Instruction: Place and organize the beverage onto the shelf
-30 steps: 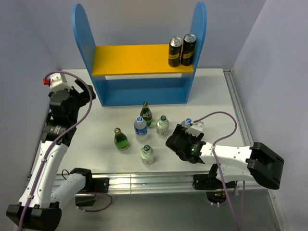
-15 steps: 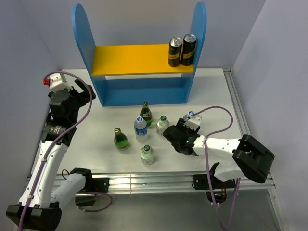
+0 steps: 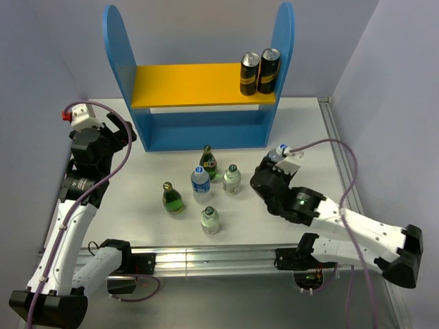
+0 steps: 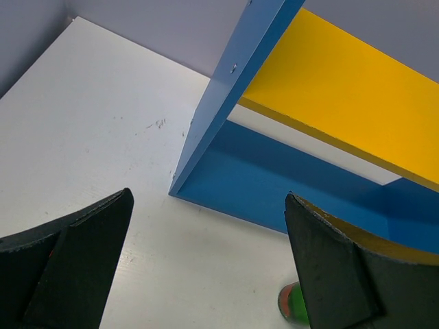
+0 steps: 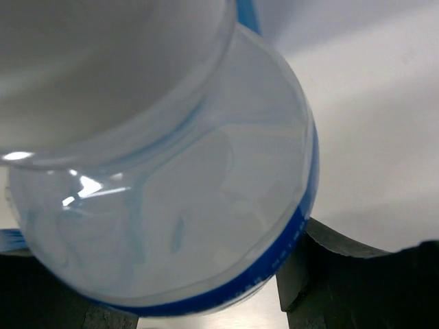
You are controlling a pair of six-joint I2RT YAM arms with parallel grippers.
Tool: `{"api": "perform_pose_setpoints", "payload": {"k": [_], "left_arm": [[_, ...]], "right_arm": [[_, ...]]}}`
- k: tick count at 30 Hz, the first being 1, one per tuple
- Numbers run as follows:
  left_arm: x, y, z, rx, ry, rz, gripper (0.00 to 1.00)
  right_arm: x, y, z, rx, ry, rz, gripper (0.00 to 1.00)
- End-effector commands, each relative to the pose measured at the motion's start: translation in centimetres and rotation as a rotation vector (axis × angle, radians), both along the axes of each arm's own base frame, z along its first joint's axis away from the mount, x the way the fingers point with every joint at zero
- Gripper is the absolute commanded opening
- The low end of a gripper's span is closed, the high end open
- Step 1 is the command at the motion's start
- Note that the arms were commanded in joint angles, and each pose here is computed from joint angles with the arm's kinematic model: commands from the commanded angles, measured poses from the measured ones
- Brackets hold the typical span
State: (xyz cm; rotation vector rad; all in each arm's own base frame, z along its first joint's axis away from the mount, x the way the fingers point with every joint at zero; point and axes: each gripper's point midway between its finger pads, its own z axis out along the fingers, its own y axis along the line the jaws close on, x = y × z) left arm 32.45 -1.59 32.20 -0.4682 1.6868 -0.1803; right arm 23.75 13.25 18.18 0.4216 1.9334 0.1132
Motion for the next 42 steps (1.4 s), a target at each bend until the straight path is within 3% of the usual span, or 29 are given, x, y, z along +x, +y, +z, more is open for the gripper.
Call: {"api": "perform_pose_setpoints", "payload": {"k": [1, 8, 16, 22, 32, 42], "left_arm": [[-0.1, 0.4, 1.0, 0.01, -0.029, 0.016, 0.99], [-0.1, 0.4, 1.0, 0.019, -0.028, 0.013, 0.99], [-0.2, 0.6, 1.1, 0.028, -0.034, 0.022, 0.99], [-0.4, 1.0, 1.1, 0.036, -0.039, 0.037, 0.99], [-0.6, 1.0, 1.4, 0.042, -0.047, 0.037, 0.99], [-0.6, 1.3, 1.4, 0.047, -0.046, 0.05, 0.99]], "right_arm": [[0.9, 0.5, 11.5, 0.077, -0.213, 0.058, 0.0], [3.2, 7.0, 25.2, 0.062, -0.369, 0.289, 0.0], [8.2, 15.3, 33.3, -0.068, -0.476, 0.433, 0.0], [13.5, 18.5, 33.5, -0.129, -0.493, 0.465, 0.0], [20.8, 18.4, 34.1, -0.15, -0.568, 0.408, 0.0], [26.0, 19.0, 29.4, 0.029, -0.507, 0.402, 0.0]]}}
